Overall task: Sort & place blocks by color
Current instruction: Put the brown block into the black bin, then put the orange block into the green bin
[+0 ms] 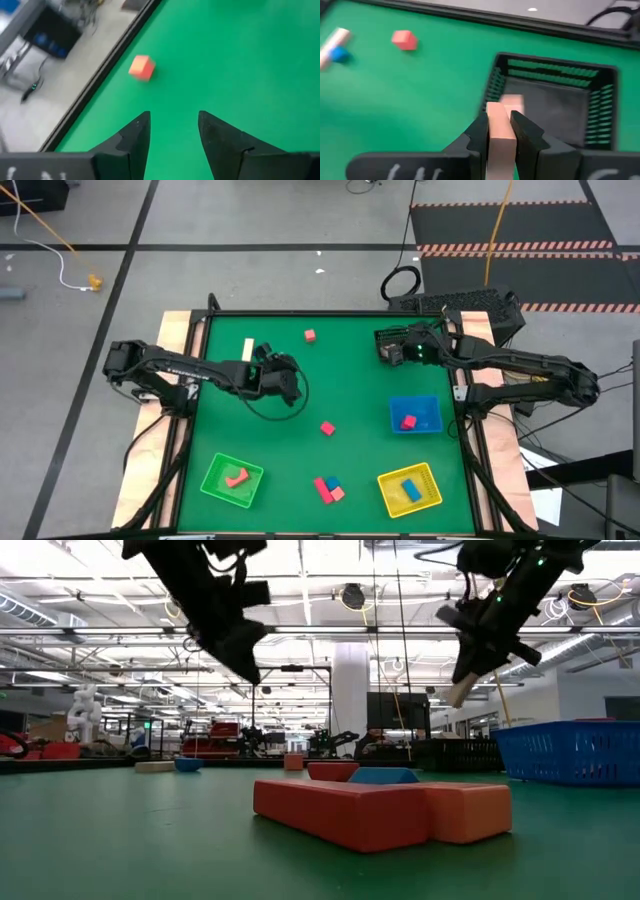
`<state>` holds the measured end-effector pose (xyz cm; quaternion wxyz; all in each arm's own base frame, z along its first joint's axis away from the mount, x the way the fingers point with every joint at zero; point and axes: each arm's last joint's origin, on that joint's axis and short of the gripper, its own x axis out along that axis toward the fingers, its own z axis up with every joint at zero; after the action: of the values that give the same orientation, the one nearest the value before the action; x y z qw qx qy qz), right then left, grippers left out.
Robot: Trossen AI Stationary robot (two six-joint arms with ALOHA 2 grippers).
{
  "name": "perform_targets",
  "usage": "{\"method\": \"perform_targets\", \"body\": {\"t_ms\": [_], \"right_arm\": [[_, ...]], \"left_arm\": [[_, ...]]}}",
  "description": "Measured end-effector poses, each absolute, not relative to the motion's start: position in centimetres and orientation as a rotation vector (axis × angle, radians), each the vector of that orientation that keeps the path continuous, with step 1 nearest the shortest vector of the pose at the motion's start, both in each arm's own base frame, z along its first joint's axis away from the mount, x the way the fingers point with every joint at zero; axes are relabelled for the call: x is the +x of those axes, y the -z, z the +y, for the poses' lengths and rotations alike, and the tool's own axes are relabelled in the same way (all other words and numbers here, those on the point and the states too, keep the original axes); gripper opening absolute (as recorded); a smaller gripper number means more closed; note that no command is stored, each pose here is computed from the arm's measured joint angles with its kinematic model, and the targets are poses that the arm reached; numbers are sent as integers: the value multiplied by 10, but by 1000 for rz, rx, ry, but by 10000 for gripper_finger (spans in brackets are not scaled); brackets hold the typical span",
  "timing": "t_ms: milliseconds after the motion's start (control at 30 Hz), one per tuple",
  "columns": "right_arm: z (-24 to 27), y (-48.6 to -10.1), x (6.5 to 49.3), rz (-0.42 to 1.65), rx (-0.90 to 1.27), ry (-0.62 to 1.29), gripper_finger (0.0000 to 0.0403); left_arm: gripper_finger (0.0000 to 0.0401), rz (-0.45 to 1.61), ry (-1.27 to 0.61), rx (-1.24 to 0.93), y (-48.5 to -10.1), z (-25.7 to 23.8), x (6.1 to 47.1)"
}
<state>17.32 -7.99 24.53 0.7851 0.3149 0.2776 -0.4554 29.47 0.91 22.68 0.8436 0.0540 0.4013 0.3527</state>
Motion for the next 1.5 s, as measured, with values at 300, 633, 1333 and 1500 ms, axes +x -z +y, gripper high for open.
{"method": "perform_targets", "body": {"t_ms": [300, 633, 1333, 1500], "right_arm": [[-107, -233, 170, 653, 569, 1182, 53], [-116, -232, 169, 679, 522, 1186, 127], [-117, -236, 177, 629, 559, 1035, 207], [-115, -238, 182, 585, 650, 948, 206]], "left_arm": [[154, 982, -983, -60, -217, 43, 272], [154, 1041, -1046, -253, -214, 67, 261], [154, 852, -668, -173, -225, 51, 297], [152, 802, -698, -224, -227, 58, 299]]}}
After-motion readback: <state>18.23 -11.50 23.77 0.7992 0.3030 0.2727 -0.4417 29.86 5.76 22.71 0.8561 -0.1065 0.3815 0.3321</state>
